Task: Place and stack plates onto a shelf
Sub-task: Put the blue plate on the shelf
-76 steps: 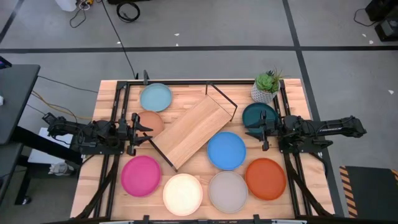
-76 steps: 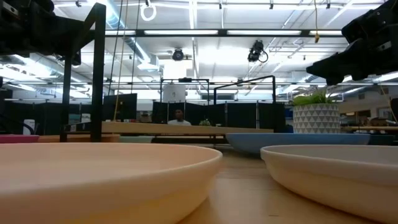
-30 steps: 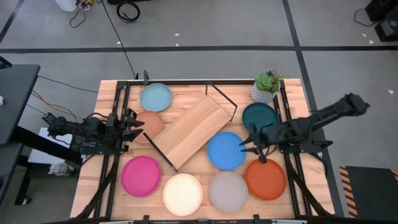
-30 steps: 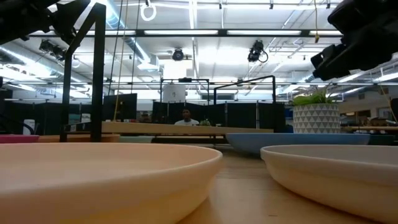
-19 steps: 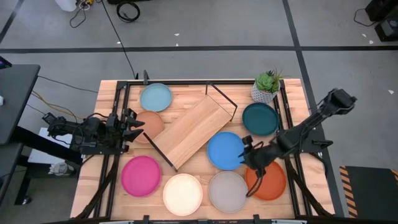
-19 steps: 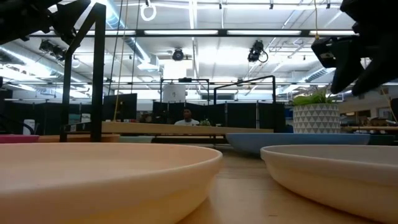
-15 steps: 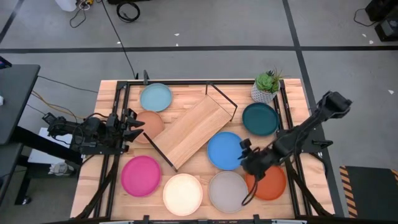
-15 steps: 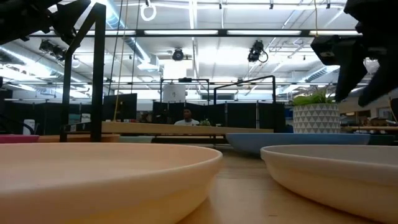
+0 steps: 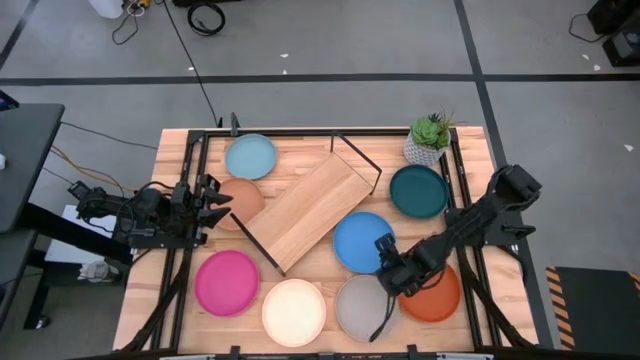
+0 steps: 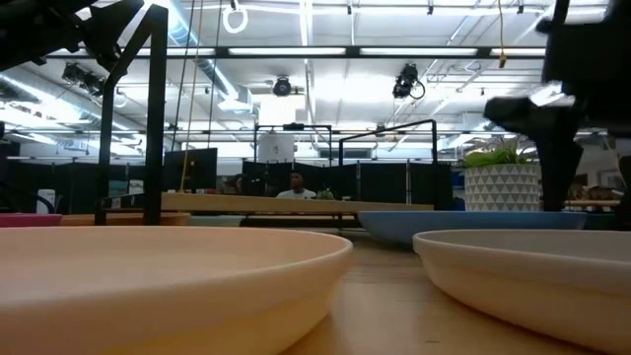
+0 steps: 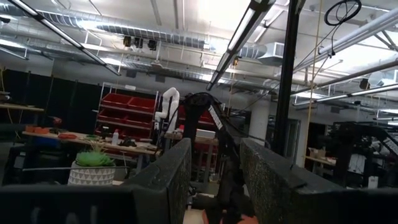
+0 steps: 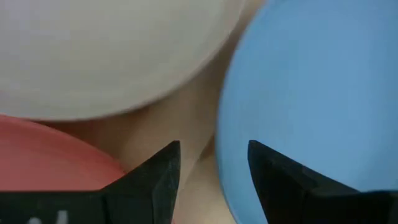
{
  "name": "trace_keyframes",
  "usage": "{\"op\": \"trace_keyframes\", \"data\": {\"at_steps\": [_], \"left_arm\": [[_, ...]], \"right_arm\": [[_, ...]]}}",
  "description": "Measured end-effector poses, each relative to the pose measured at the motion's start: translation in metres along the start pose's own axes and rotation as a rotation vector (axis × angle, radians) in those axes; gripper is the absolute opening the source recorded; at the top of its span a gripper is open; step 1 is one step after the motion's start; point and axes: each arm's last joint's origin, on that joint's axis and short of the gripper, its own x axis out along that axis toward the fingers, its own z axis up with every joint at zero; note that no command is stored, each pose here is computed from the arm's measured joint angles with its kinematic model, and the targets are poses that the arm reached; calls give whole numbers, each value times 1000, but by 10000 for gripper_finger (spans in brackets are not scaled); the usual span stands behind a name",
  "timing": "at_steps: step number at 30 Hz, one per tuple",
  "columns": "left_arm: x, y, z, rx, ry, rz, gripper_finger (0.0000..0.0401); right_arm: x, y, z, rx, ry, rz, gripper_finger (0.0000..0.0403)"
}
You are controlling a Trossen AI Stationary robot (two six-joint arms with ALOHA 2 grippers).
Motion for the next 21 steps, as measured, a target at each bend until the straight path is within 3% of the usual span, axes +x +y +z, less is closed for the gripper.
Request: {"op": "trace_keyframes", "data": {"at_steps": [11, 16, 21], "left_arm": [[0, 0, 0, 0, -1, 0, 146], [0, 0, 0, 0, 0, 0, 146], [0, 0, 0, 0, 0, 0, 146]], "right_arm": [[16, -13, -1, -23, 65, -21, 64], [-4, -19, 8, -30, 50, -2, 18], [-37, -26, 20, -22, 47, 86, 19]]}}
